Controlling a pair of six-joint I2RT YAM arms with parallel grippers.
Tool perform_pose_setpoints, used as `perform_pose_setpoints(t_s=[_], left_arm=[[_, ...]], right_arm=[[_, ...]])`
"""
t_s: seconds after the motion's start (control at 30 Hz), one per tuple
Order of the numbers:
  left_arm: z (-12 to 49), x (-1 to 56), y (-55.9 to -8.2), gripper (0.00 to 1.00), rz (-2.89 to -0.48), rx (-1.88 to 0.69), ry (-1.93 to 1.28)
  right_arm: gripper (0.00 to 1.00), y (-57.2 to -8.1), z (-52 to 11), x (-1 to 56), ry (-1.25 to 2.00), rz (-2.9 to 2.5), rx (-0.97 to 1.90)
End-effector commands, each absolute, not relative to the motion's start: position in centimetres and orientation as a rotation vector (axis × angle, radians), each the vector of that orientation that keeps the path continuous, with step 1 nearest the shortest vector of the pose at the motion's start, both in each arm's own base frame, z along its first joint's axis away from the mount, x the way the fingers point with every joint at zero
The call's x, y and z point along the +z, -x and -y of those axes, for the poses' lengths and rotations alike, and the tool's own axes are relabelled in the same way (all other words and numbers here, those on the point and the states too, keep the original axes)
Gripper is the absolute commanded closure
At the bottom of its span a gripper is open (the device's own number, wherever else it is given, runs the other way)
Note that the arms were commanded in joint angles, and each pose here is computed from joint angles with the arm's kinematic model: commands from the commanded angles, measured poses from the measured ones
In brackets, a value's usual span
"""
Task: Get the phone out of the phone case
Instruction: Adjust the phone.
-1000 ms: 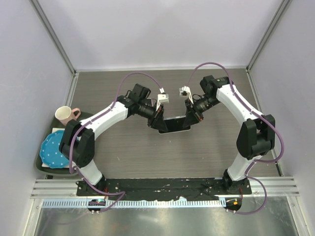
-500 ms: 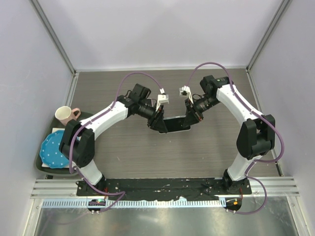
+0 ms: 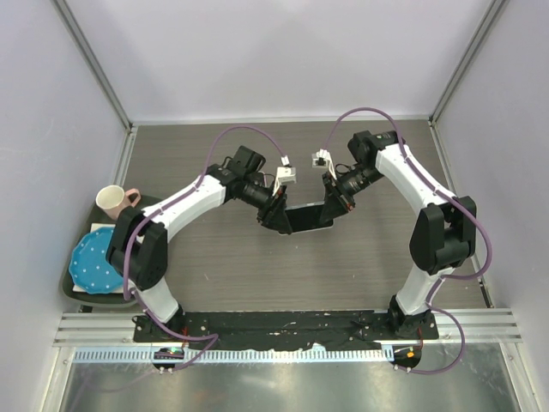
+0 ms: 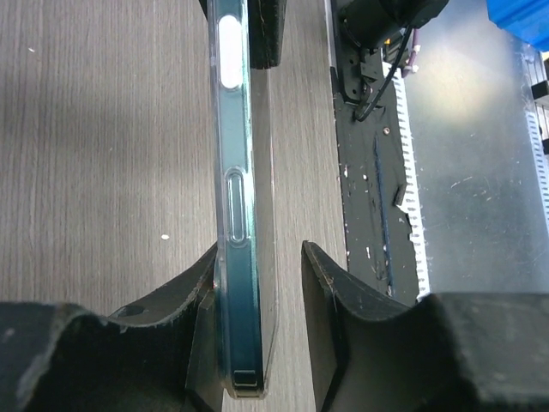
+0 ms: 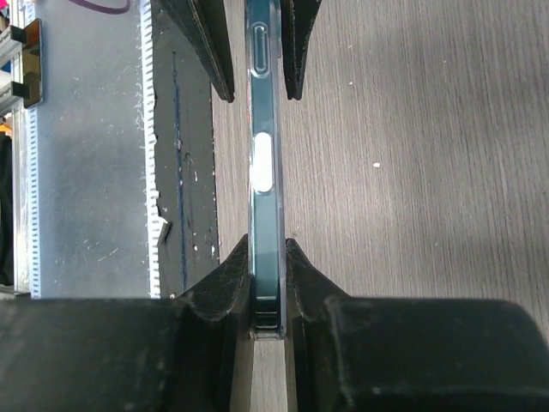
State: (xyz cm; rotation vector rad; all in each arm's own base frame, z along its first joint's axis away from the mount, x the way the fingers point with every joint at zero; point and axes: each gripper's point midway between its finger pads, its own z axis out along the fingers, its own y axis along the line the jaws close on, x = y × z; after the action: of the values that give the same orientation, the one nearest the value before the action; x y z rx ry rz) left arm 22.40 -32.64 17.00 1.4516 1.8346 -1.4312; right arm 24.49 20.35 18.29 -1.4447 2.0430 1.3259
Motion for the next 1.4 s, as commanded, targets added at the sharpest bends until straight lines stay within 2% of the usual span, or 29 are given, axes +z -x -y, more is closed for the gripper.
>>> perform_pose_setpoints(t_s=[0.0, 0.23, 0.33, 0.43, 0.63, 0.67, 0.77, 0.8, 1.03, 1.07, 1.13, 1.17, 1.27, 1.37], left_arm=[[33.4, 18.3, -20.0, 0.60, -1.771, -1.530, -1.532], [33.6, 17.8, -19.4, 0.64, -1.775, -1.520, -1.570], [33.7, 17.6, -19.3, 0.58, -1.782, -1.522, -1.578], [33.8, 17.5, -19.3, 0.58, -1.787, -1.521, -1.578], [33.9, 17.3, -19.4, 0.71, -1.798, -1.517, -1.568], [33.9, 17.4, -19.5, 0.79, -1.793, -1.513, -1.565], [34.0, 17.3, -19.7, 0.92, -1.796, -1.504, -1.554], [34.0, 17.4, -19.7, 1.00, -1.796, -1.504, -1.552], [34.1, 17.7, -19.8, 1.00, -1.791, -1.504, -1.545], [34.0, 17.8, -19.7, 1.00, -1.790, -1.508, -1.544], [34.0, 18.3, -19.6, 1.00, -1.768, -1.503, -1.543], [33.9, 18.6, -19.7, 1.00, -1.756, -1.498, -1.543], [33.4, 19.8, -19.6, 1.00, -1.716, -1.500, -1.530], [33.1, 21.2, -20.1, 1.00, -1.685, -1.508, -1.489]], right_arm=[[0.99, -26.6, -20.6, 19.6, 1.466, -1.959, 1.256], [0.99, -26.1, -20.5, 19.9, 1.476, -1.966, 1.285], [0.99, -26.4, -20.7, 19.9, 1.462, -1.955, 1.270], [0.99, -26.5, -20.7, 19.9, 1.449, -1.954, 1.269], [0.99, -26.4, -21.2, 20.2, 1.416, -1.931, 1.304], [0.99, -26.4, -21.3, 20.1, 1.404, -1.926, 1.314], [0.99, -26.2, -21.6, 20.3, 1.389, -1.903, 1.329], [0.99, -26.1, -21.7, 20.4, 1.381, -1.898, 1.335], [0.98, -26.2, -21.8, 20.7, 1.352, -1.878, 1.330], [0.79, -26.2, -21.7, 20.8, 1.349, -1.874, 1.328], [0.56, -26.3, -21.4, 21.0, 1.344, -1.855, 1.330], [0.40, -26.2, -21.2, 21.1, 1.335, -1.859, 1.339], [0.25, -25.8, -20.5, 21.7, 1.311, -1.836, 1.375], [0.23, -25.2, -19.9, 22.8, 1.278, -1.782, 1.450]])
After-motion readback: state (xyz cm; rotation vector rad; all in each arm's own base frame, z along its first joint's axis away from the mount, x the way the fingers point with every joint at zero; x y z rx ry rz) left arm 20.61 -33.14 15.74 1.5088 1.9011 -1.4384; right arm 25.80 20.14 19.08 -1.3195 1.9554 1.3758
